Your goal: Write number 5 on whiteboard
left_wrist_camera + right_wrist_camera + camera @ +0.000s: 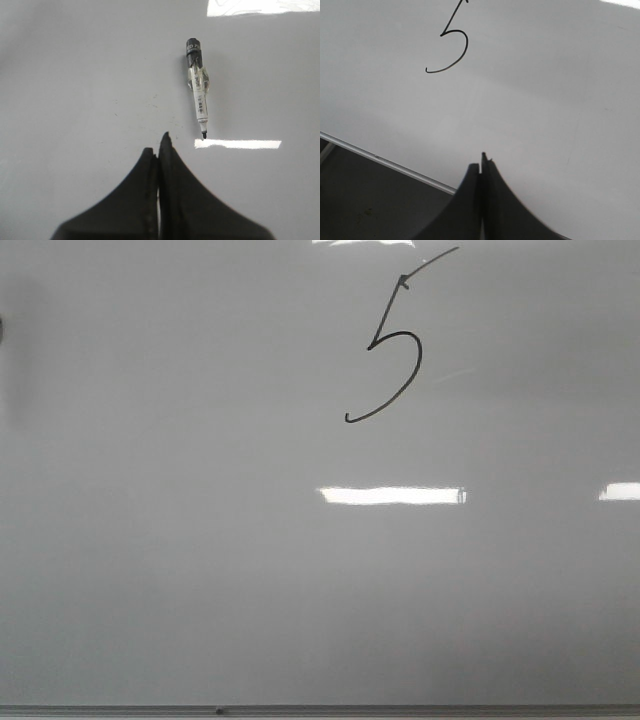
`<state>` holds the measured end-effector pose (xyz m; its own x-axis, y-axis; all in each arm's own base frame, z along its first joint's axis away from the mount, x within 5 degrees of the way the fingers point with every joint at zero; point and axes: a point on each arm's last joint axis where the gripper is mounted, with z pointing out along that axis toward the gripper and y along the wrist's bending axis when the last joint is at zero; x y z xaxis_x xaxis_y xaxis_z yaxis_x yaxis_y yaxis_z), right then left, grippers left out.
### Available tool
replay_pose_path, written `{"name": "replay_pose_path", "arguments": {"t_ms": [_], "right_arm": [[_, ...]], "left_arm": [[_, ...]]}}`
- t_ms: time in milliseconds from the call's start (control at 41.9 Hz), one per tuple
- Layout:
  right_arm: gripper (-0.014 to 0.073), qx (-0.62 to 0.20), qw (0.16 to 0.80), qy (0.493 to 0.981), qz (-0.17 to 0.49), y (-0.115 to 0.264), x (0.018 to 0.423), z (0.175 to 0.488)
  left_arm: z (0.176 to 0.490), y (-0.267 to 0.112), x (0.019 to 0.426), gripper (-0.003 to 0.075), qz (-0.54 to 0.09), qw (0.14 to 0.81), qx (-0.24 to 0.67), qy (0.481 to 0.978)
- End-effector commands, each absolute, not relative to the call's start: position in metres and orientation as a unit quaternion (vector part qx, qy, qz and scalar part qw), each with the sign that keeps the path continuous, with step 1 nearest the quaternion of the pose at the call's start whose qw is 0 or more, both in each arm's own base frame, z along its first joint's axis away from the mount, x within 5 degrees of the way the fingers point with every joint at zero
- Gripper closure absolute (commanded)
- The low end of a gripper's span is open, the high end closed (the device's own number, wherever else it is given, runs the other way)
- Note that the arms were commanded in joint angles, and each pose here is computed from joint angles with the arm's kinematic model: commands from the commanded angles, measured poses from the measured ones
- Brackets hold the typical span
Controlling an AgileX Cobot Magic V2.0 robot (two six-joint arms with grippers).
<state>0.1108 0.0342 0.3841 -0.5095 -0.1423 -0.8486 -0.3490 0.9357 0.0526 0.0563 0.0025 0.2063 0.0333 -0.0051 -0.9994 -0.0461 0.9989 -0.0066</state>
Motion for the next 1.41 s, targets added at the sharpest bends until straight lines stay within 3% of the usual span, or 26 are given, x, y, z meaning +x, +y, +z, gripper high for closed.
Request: {"name": "replay_pose_path", "arguments": {"t_ms": [0, 1266, 1385], "right_arm": [[0.0655, -0.132, 0.514, 0.841, 0.111, 0.0334, 0.1119, 0.3985], [0.0655, -0.132, 0.514, 0.841, 0.111, 0.0334, 0.1119, 0.3985], [0.0655, -0.132, 0.553, 0.819, 0.082, 0.0288, 0.1054, 0.3936]], "left_arm": [[0.2139, 0.0014, 0.0544, 0.0741, 0.001, 0.753, -0.015, 0.658], [0.2138, 0.0008, 0.0546, 0.0741, -0.003, 0.752, -0.011, 0.659], [0.2138, 0.0008, 0.0546, 0.0741, -0.003, 0.752, -0.011, 0.659]]}}
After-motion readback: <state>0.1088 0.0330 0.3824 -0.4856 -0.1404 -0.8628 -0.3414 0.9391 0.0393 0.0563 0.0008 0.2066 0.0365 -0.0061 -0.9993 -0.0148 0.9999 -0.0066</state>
